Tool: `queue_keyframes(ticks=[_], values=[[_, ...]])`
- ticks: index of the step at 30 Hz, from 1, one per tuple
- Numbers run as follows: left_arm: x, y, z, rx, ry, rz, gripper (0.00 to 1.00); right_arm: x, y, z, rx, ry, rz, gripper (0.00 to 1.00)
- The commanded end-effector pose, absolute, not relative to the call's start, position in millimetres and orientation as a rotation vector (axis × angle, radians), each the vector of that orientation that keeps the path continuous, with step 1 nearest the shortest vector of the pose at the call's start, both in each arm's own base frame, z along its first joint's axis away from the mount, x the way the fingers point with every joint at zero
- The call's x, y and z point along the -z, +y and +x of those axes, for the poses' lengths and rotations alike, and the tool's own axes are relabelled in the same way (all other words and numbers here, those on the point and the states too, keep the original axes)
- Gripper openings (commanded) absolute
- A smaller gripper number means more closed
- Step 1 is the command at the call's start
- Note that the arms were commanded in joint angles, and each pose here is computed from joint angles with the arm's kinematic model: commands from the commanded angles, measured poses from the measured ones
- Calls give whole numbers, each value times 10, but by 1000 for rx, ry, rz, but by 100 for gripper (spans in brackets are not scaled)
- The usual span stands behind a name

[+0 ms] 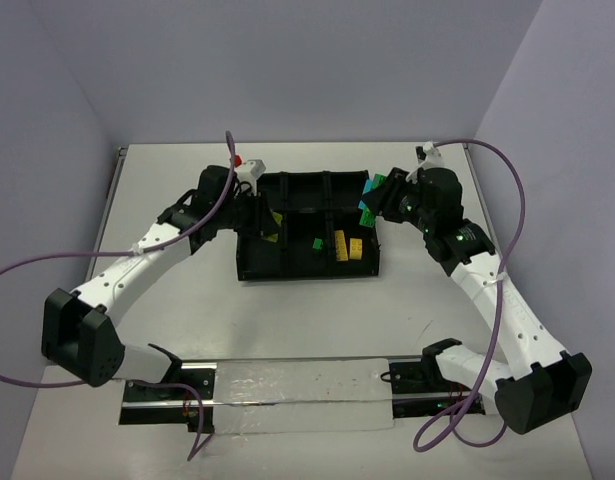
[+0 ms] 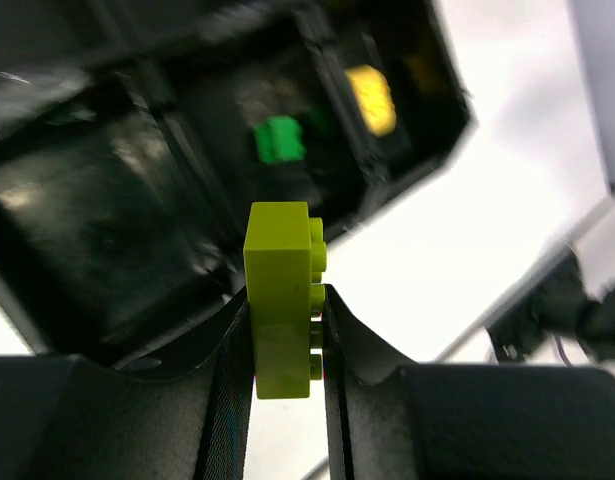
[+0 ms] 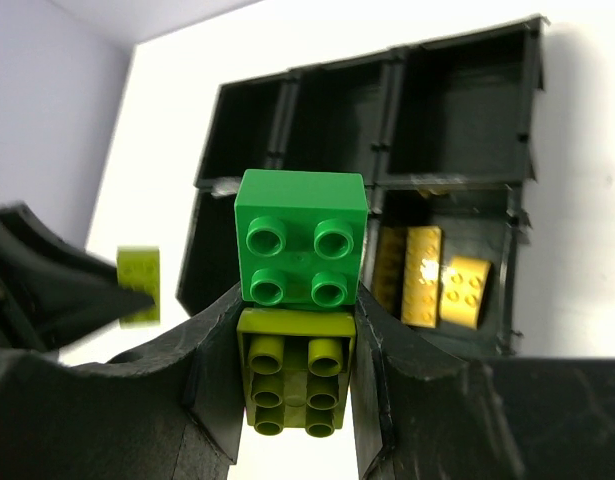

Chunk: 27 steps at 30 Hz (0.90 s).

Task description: Sort the legos into containers by color

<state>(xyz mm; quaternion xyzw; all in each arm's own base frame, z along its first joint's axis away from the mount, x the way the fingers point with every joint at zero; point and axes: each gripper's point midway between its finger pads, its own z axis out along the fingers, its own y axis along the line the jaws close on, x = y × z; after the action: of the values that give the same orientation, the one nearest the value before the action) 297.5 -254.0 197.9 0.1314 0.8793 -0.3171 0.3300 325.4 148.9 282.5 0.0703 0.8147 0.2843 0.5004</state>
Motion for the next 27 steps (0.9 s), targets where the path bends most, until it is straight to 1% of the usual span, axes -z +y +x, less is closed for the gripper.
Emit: queue_keyframes(ticks=[1, 4, 5, 9, 10, 11, 14, 16, 18, 19, 20, 24, 26, 27], values=[[-1864, -2300, 3364, 587, 2355, 137, 0, -2823, 1401, 3224, -656, 1957, 160, 0], [-1677, -2140, 3490, 449, 2386, 11, 0, -2796, 1403, 3226, -657, 1964, 156, 0], [-1572, -2086, 3527, 396, 2402, -16, 4, -2799, 1406, 3227, -658, 1963, 154, 0], [-1361, -2040, 3554, 341, 2439, -55, 18, -2813, 1405, 3229, -659, 1960, 152, 0], [-1332, -2058, 3555, 350, 2443, -55, 25, -2822, 1403, 3228, -659, 1957, 152, 0], [-1304, -2076, 3558, 360, 2445, -57, 35, -2824, 1406, 3229, -660, 1957, 148, 0], [-1297, -2095, 3554, 373, 2445, -54, 62, -2814, 1421, 3235, -668, 1960, 148, 0], [-1352, -2105, 3561, 382, 2435, -47, 74, -2808, 1440, 3232, -679, 1962, 141, 0], [-1421, -2111, 3550, 389, 2428, -36, 77, -2793, 1459, 3234, -687, 1968, 134, 0], [-1500, -2106, 3555, 393, 2416, -31, 81, -2789, 1471, 3231, -693, 1969, 127, 0], [-1562, -2111, 3567, 400, 2402, -30, 81, -2796, 1472, 3232, -694, 1968, 127, 0], [-2043, -2150, 3550, 475, 2310, -8, 78, -2838, 1563, 3185, -746, 1955, 57, 0], [-2315, -2238, 3514, 578, 2247, 31, 76, -2879, 1641, 3135, -793, 1937, -3, 0], [-2519, -2352, 3453, 693, 2197, 82, 75, -2892, 1717, 3065, -841, 1931, -58, 0]])
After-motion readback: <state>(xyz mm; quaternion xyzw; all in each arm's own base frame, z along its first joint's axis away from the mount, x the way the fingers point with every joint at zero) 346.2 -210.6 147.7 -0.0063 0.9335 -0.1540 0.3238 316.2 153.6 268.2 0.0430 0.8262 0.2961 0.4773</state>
